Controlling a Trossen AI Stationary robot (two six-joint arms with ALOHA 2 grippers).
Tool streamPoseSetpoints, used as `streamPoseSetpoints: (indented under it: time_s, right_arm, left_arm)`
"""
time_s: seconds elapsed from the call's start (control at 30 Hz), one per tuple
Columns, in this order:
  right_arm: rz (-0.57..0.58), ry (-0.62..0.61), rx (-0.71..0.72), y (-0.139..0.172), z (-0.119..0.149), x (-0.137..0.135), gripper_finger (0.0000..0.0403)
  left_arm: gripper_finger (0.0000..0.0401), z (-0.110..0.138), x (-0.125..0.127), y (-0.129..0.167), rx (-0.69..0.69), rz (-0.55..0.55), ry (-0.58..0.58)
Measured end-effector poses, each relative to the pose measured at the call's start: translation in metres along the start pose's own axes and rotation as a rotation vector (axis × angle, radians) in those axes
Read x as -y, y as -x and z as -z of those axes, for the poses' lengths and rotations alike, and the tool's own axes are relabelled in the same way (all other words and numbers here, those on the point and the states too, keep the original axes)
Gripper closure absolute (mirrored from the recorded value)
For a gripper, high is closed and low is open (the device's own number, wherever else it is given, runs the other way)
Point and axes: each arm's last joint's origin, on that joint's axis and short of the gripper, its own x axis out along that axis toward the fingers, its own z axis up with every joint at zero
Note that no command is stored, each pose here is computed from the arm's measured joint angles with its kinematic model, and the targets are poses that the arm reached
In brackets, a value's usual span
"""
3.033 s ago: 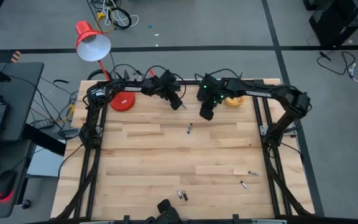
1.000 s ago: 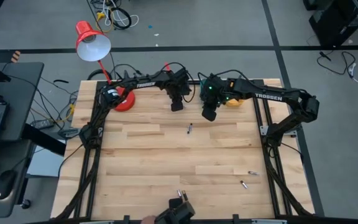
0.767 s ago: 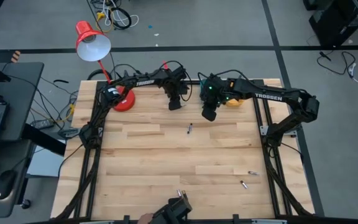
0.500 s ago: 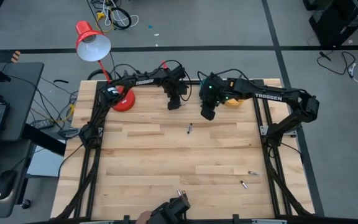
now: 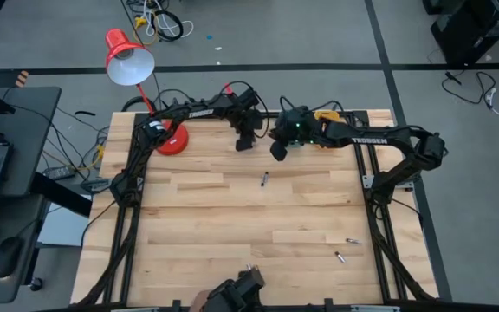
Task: Sort batteries
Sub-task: Put the silver battery into the yellow bin
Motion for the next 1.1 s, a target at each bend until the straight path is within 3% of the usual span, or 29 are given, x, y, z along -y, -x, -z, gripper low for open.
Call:
streamPoseSetpoints:
  time_s: [0.13,0.3,0.43,0.57,0.7,0.93,1.1]
  right_arm:
    - [0.020,-0.006,-0.018,-0.014,0.011,0.006,0.0349]
    - [0.032,-0.023,-0.076,-0.051,0.014,0.010,0.0364]
    - [0.029,-0.009,-0.144,-0.064,0.014,0.009,0.0367]
    - [0.031,-0.003,-0.157,-0.058,0.008,0.009,0.0367]
    - [0.031,0.009,-0.129,-0.040,-0.003,0.010,0.0367]
    - [0.032,0.019,-0.079,-0.006,-0.020,0.010,0.0367]
    - [0.044,0.019,-0.120,-0.009,-0.016,0.016,0.0369]
  left_arm:
    - [0.0389,0.007,-0.011,0.009,-0.035,-0.071,0.065]
    - [0.0389,0.012,-0.020,0.007,0.040,-0.002,0.081]
    - [0.0389,0.008,-0.012,0.000,0.028,0.022,0.057]
    - [0.0390,0.004,-0.002,-0.004,0.010,0.044,-0.046]
    - [0.0390,0.000,-0.001,-0.001,0.006,0.051,-0.072]
    - [0.0390,0.007,0.004,0.002,-0.086,0.111,0.008]
    - [0.0390,0.010,0.000,0.005,-0.046,0.157,0.077]
